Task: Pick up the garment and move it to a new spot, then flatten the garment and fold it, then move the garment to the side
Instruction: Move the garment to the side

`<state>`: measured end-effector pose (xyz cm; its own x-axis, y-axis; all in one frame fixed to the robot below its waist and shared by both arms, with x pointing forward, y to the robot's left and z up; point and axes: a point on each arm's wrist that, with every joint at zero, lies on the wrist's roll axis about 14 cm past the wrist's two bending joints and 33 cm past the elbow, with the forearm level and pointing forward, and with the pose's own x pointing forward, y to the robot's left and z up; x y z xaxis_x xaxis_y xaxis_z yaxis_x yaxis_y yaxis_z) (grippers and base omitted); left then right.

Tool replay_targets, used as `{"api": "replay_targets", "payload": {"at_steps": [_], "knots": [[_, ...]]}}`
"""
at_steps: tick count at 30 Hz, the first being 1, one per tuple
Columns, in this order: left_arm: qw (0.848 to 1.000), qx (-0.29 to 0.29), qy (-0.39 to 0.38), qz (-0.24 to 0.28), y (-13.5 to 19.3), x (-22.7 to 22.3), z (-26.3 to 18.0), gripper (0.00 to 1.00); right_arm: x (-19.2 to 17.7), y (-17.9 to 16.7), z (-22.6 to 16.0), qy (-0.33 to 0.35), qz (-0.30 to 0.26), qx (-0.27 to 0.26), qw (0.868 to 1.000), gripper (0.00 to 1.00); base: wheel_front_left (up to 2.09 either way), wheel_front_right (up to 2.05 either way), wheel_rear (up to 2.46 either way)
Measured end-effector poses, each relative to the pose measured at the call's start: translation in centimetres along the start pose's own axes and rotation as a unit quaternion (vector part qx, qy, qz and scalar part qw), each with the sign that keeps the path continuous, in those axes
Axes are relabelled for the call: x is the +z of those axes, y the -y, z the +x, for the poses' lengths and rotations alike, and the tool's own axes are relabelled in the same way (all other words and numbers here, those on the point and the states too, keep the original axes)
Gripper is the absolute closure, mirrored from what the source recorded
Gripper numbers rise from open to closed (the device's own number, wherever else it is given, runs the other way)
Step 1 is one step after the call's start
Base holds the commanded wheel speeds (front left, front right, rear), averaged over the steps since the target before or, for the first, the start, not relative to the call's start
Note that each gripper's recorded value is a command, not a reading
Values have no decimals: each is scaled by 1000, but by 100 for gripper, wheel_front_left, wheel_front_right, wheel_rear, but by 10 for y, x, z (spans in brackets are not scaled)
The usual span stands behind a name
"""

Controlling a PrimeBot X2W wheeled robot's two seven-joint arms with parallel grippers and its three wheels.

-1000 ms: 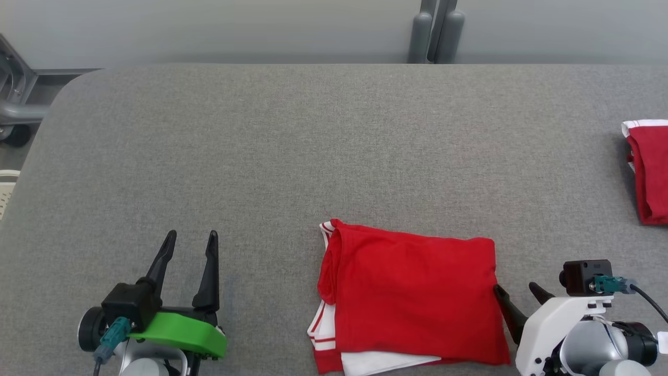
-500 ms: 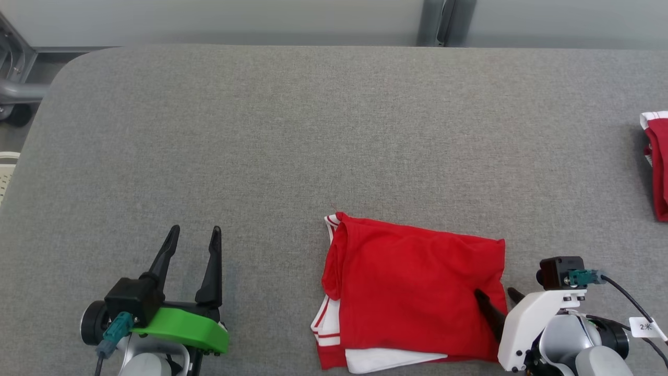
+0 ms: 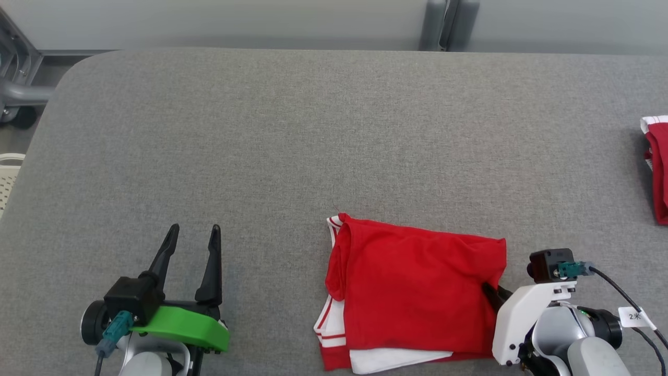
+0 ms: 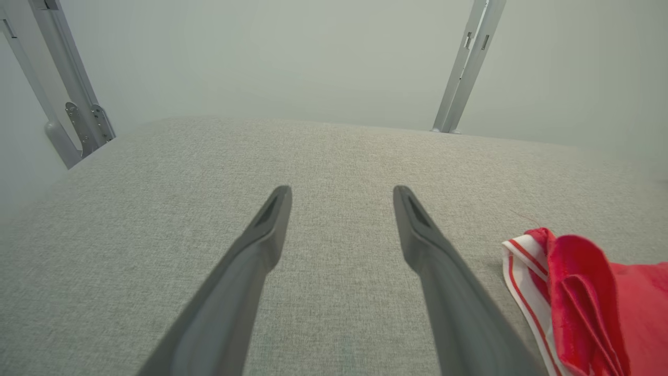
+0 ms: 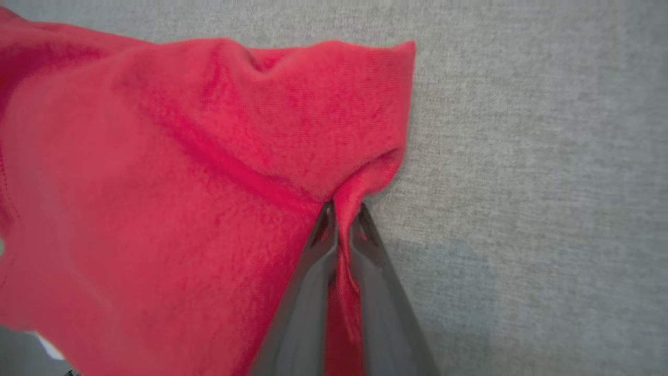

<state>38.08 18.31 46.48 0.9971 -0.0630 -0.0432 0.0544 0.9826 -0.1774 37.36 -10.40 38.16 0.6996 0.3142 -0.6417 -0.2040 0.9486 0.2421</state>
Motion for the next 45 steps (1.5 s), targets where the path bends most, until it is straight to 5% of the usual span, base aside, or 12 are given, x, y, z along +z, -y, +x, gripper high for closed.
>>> {"api": "replay_targets", "payload": {"at_steps": [13,26,45], "knots": [[999,-28,19,1,19,9,23,0,83,-4,7,62,-102,-19,993,100,0,0,0],[988,-147,54,-1,101,19,87,0,173,90,-18,116,-140,-137,974,100,0,0,0],[966,-260,3,-14,168,-48,131,0,219,241,-63,93,-153,-311,933,100,0,0,0]]}}
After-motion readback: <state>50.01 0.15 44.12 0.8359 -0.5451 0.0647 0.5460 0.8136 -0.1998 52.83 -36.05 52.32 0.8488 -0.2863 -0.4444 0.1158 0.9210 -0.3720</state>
